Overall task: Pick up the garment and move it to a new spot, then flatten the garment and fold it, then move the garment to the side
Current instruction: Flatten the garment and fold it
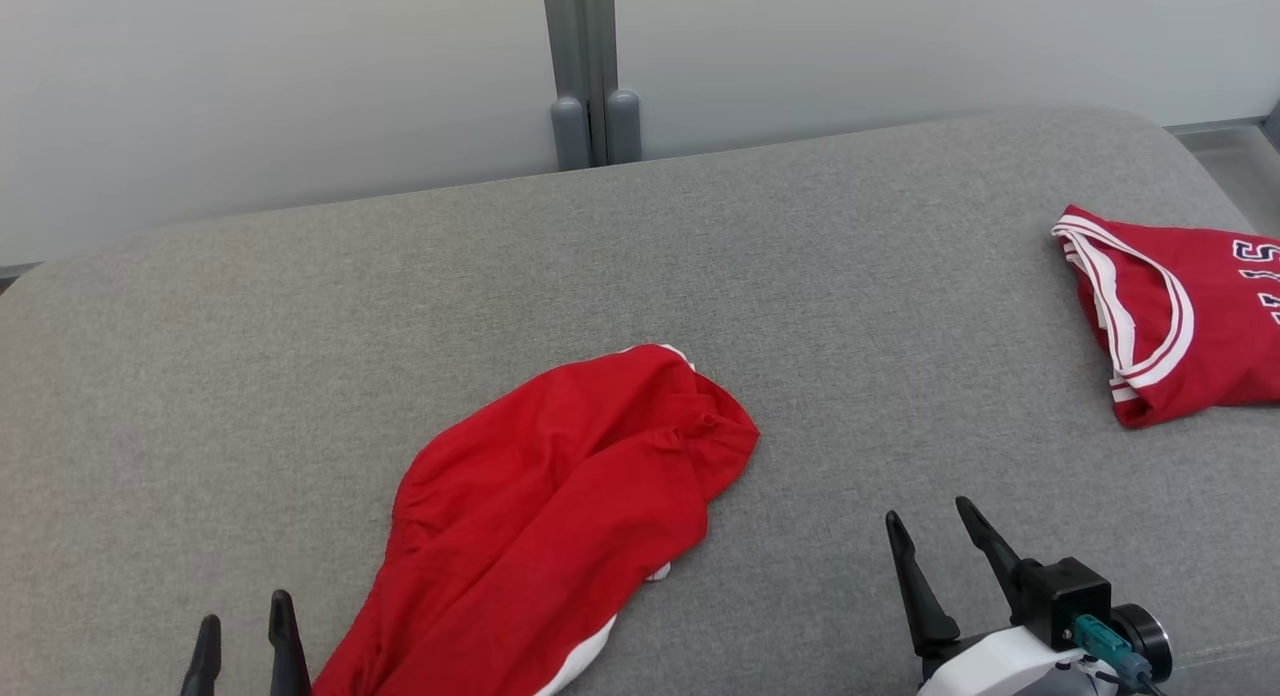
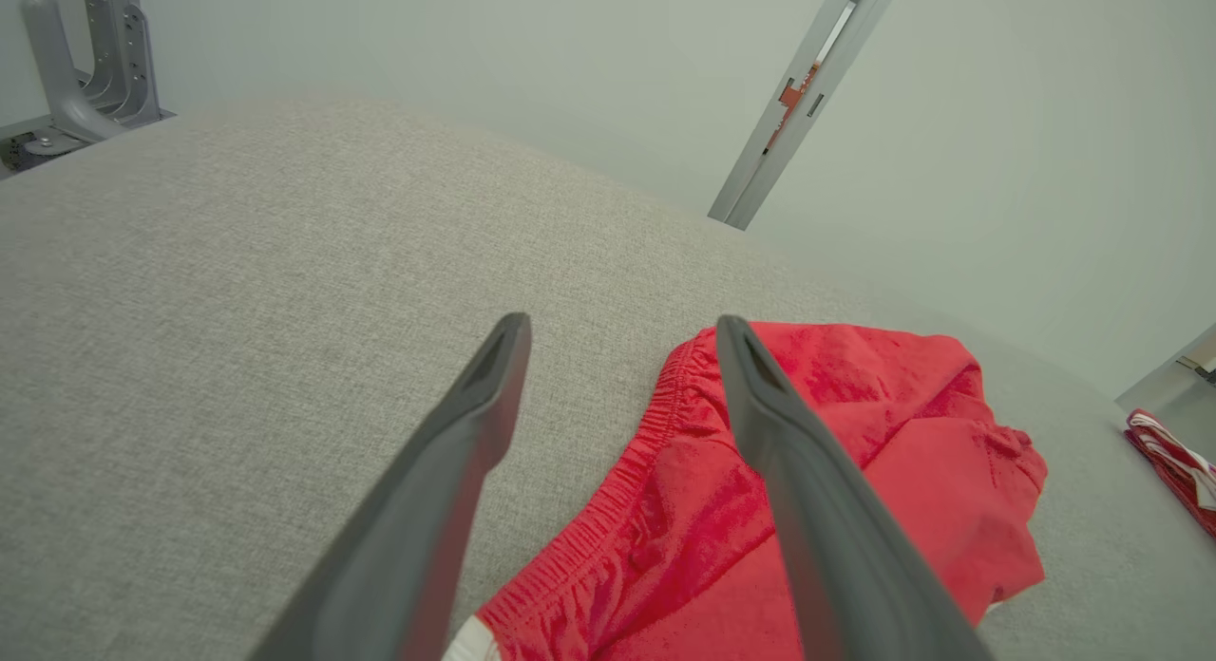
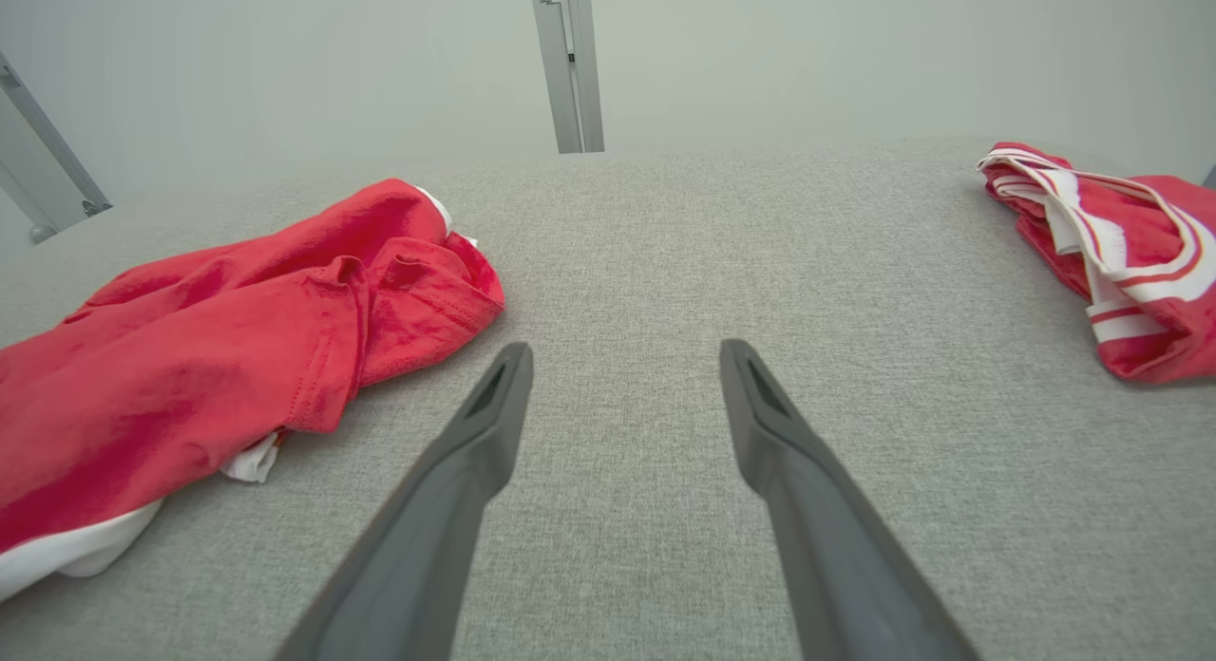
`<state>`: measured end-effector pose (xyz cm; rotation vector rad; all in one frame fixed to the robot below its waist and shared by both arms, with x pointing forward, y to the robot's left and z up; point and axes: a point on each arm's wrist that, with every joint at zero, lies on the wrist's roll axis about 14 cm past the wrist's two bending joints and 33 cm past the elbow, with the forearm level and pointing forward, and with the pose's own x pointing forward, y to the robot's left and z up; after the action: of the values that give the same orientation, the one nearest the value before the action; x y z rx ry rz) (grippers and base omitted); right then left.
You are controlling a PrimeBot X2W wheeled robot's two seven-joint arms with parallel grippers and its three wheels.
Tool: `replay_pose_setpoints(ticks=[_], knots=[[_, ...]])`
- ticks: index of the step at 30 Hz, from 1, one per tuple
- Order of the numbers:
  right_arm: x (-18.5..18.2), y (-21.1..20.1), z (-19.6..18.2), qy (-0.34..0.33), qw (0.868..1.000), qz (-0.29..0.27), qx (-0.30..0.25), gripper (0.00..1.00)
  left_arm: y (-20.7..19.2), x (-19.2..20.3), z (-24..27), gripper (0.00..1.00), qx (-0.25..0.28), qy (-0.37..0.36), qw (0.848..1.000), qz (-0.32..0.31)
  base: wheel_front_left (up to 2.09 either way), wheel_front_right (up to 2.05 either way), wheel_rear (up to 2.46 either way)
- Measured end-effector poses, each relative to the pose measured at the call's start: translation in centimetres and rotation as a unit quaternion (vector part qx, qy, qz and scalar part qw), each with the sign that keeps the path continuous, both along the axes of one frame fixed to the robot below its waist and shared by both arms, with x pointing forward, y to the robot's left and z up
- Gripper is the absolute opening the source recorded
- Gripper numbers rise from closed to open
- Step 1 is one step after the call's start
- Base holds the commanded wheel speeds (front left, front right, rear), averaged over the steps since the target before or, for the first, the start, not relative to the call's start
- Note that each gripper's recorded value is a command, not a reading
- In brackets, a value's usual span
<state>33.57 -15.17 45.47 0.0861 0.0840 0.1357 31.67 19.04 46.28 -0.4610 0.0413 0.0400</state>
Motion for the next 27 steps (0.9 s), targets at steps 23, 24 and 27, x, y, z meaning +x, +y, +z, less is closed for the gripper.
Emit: replay_pose_setpoints(ticks=[23,24,27], knots=[[-1.5,-4.6,-0.2,0.009,0.996,-0.082,0.013,1.0,-22.2,8.0,-3.6,1.0,0.156,0.087,0.893,-0.414,0.0,0.0,0.0],[-1.7,-4.9,-0.3,0.01,0.996,-0.09,0.014,1.0,-22.4,7.9,-4.3,1.0,0.163,0.1,0.886,-0.422,0.0,0.0,0.0],[-2.3,-5.9,-0.4,0.012,0.994,-0.108,0.014,1.0,-22.5,8.4,-5.5,1.0,0.18,0.117,0.876,-0.432,0.0,0.0,0.0]])
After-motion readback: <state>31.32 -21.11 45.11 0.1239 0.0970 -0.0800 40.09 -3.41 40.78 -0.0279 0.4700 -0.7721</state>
